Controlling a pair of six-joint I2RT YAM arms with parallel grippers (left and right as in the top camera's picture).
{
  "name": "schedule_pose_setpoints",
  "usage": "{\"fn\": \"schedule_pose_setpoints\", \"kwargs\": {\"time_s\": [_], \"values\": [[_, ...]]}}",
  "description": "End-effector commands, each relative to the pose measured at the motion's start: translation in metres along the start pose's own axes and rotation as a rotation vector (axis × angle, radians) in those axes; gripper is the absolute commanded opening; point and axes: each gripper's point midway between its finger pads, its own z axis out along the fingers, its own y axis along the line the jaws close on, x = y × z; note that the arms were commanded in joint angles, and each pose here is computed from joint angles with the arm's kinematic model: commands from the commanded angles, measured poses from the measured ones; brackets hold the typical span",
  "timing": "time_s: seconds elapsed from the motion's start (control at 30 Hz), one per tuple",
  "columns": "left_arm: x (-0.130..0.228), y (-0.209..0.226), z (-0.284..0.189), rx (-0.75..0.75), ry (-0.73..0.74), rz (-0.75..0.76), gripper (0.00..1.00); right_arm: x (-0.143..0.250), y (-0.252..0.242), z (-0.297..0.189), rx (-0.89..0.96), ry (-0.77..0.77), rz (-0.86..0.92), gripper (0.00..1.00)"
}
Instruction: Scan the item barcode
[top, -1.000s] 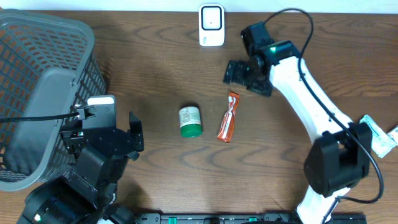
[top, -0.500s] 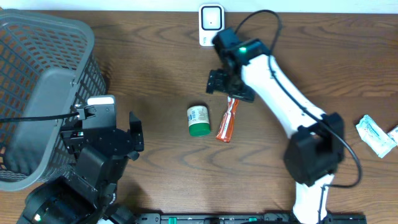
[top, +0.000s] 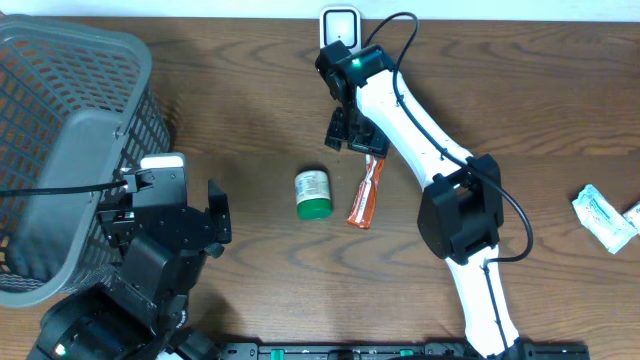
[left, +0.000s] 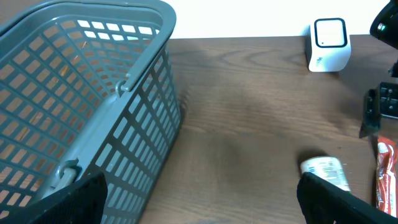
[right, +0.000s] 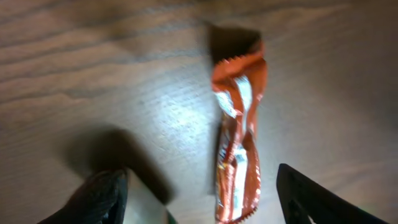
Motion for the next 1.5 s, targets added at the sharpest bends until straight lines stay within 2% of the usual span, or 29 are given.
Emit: {"fn": "schedule_pose_setpoints", "kwargs": {"time_s": [0.0, 0.1, 0.9, 1.3, 1.47], "values": [[-0.002, 0.004, -0.002, -0.012, -0.010, -0.011, 0.98, 0.004, -0.002, 0.017, 0.060, 0.022, 0.025, 0.68], [-0.002, 0.004, -0.002, -0.012, -0.010, -0.011, 0.98, 0.011, -0.006, 0.027, 0.104, 0.055, 0.016, 0.63], [-0.002, 0.004, -0.002, -0.012, -0.010, -0.011, 0.98, 0.021, -0.020, 0.072, 0.277, 0.094, 0.010, 0.56], [-0.002, 0.004, -0.002, -0.012, -0.010, -0.011, 0.98, 0.014, -0.027, 0.082, 0.316, 0.087, 0.013, 0.32], [-0.002, 0.004, -0.002, -0.012, -0.010, -0.011, 0.98, 0.009, -0.031, 0.082, 0.331, 0.070, 0.010, 0.33]]}}
